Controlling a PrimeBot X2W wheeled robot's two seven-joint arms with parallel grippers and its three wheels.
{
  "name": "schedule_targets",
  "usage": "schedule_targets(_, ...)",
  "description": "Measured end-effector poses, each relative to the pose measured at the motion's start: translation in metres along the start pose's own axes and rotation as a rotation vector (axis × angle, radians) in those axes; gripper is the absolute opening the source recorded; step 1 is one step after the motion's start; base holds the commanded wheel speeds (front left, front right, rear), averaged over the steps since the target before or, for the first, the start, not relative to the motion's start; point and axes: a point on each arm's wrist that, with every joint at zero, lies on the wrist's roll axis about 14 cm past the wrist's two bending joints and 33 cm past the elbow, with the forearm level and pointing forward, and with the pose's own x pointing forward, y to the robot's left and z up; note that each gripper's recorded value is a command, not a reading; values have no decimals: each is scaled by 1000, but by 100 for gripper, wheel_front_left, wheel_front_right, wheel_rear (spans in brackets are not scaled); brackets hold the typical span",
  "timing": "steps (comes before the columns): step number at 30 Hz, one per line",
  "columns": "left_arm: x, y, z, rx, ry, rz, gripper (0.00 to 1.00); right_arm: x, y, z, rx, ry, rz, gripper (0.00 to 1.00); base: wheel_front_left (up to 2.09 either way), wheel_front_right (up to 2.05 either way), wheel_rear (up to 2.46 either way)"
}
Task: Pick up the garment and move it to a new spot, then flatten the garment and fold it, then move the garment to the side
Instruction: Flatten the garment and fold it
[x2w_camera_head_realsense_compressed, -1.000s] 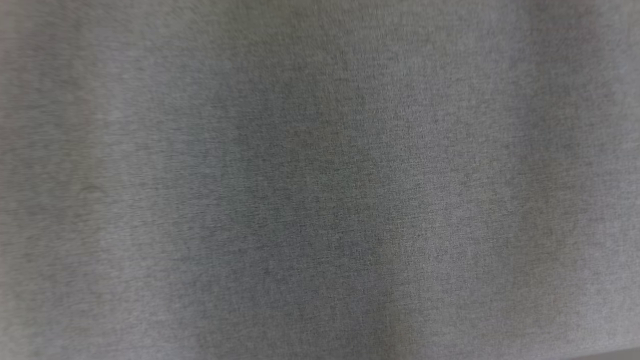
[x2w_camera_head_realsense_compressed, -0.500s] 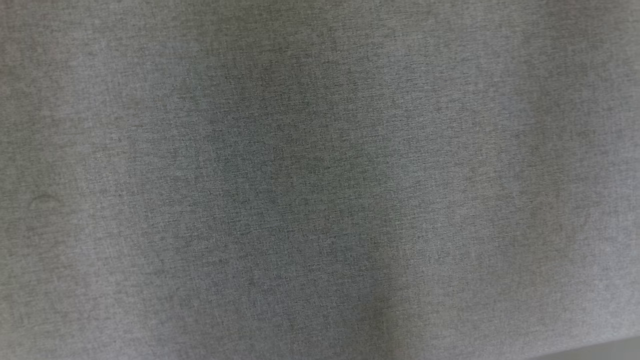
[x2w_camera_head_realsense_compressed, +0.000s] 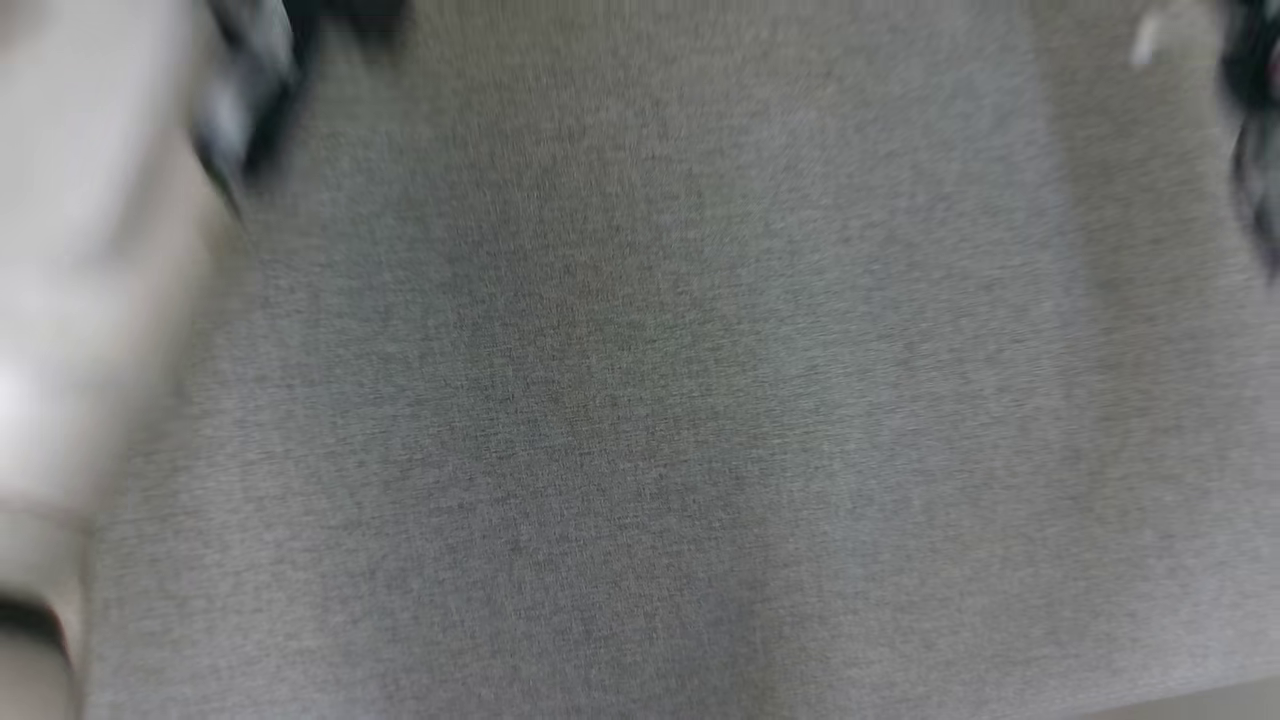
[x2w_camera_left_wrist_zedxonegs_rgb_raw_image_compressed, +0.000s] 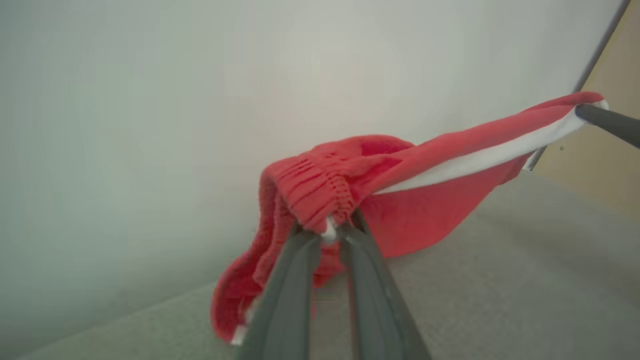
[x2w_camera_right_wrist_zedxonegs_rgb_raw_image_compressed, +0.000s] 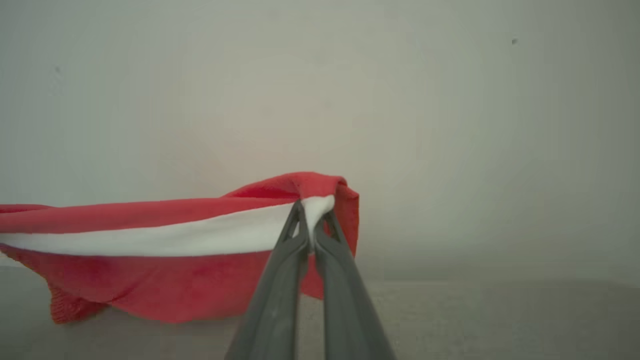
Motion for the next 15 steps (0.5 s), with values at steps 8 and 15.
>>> schedule_targets(8, -95, -63, -38, -99, 86, 4, 0, -104, 5, -44, 86, 133, -7, 0, 0, 0, 0)
schedule_targets(15, -178, -108, -50, -197, 163, 44, 0, -205, 15, -75, 193, 229, -67, 0, 0, 0, 0)
